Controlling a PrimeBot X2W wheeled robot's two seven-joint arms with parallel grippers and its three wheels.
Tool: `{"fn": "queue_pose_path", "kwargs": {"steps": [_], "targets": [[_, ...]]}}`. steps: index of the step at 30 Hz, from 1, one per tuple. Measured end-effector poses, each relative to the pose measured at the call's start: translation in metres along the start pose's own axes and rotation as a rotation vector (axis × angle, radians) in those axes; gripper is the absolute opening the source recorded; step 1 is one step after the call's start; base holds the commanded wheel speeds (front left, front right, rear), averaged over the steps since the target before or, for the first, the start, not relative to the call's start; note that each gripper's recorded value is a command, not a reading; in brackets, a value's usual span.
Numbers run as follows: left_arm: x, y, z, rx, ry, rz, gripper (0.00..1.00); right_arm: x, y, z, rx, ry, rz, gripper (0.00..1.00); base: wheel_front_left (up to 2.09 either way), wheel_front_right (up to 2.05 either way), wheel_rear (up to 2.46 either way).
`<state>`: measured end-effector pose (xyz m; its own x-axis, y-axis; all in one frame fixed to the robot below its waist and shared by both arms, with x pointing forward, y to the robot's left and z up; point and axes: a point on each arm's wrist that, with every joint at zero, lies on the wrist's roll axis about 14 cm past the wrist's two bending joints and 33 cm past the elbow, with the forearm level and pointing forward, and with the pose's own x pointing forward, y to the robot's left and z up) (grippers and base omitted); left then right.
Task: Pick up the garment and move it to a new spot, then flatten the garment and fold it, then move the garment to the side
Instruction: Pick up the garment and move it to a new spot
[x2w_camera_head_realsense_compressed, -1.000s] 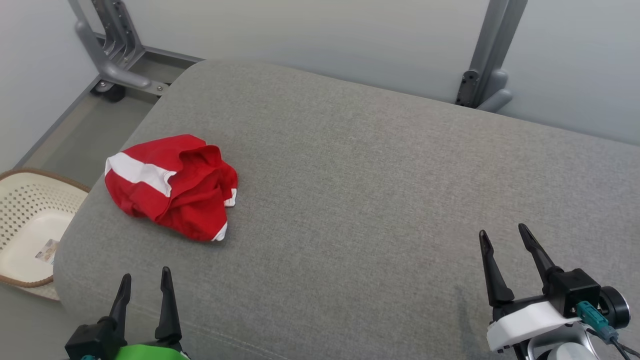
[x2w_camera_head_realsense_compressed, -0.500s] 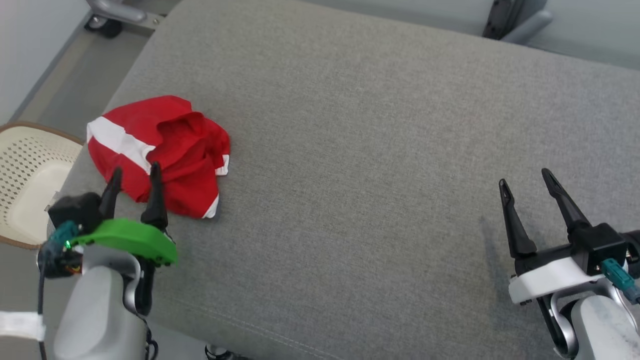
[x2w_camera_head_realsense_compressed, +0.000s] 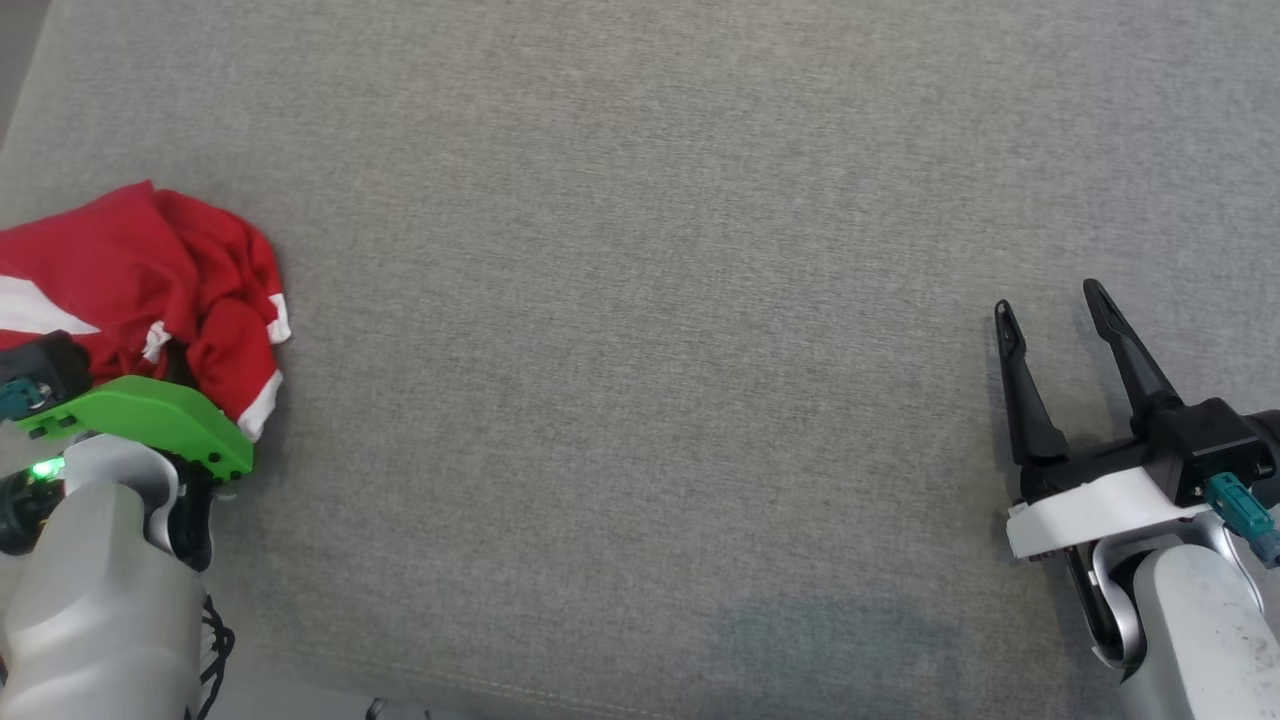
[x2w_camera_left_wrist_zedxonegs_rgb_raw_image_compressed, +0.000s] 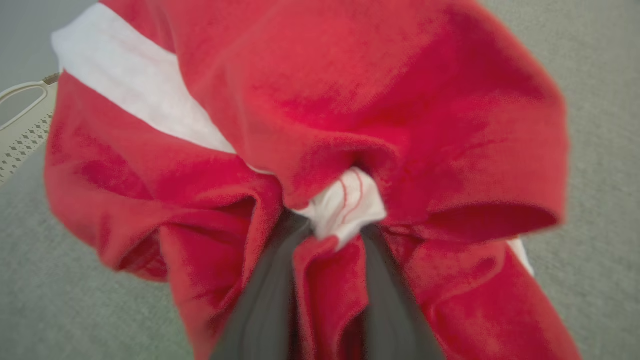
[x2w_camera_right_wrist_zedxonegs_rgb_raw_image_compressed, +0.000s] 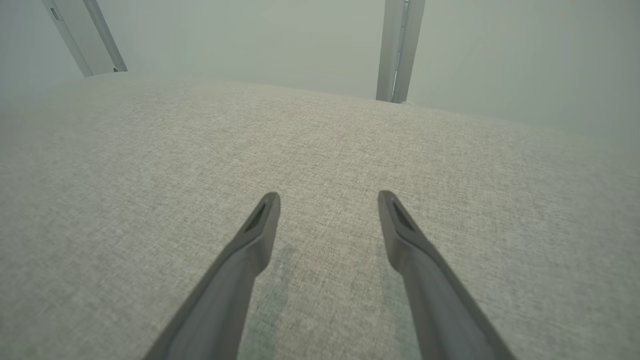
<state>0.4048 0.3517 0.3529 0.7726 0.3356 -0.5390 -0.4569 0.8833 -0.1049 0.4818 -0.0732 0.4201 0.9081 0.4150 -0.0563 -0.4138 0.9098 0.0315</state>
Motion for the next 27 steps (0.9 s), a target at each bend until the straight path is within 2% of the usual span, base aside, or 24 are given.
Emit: {"fn": "queue_pose_path", "kwargs": {"steps": [3,8,14,15,16,17,18,22,27], "targets": [[0.008,-0.007,-0.003,0.007,-0.002,-0.014,0.00,-0.009,-0.011,-0.004,0.004,0.015,-0.042,1.00,0.00,0.00,0.00],[0.009,-0.022,0.018,-0.007,-0.098,-0.057,0.00,-0.024,-0.015,-0.004,0.019,0.033,-0.081,1.00,0.00,0.00,0.00],[-0.006,-0.071,0.075,0.017,-0.281,-0.211,0.00,-0.035,-0.005,0.014,0.039,0.002,-0.087,1.00,0.00,0.00,0.00],[-0.017,-0.089,0.096,0.025,-0.349,-0.270,0.00,-0.039,-0.002,0.020,0.039,-0.009,-0.085,1.00,0.00,0.00,0.00],[-0.017,-0.089,0.096,0.025,-0.349,-0.270,0.00,-0.039,-0.002,0.020,0.039,-0.009,-0.085,1.00,0.00,0.00,0.00],[-0.024,-0.103,0.105,0.031,-0.380,-0.310,0.00,-0.041,0.000,0.024,0.041,-0.017,-0.086,1.00,0.00,0.00,0.00],[-0.040,-0.134,0.117,0.055,-0.423,-0.398,0.00,-0.044,0.002,0.034,0.042,-0.042,-0.089,1.00,0.00,0.00,0.00],[-0.077,-0.197,0.133,0.104,-0.471,-0.587,0.00,-0.054,0.000,0.049,0.042,-0.074,-0.111,1.00,0.00,0.00,0.00],[-0.138,-0.284,0.115,0.162,-0.432,-0.865,0.00,-0.073,-0.015,0.059,0.038,-0.095,-0.177,1.00,0.00,0.00,0.00]]}}
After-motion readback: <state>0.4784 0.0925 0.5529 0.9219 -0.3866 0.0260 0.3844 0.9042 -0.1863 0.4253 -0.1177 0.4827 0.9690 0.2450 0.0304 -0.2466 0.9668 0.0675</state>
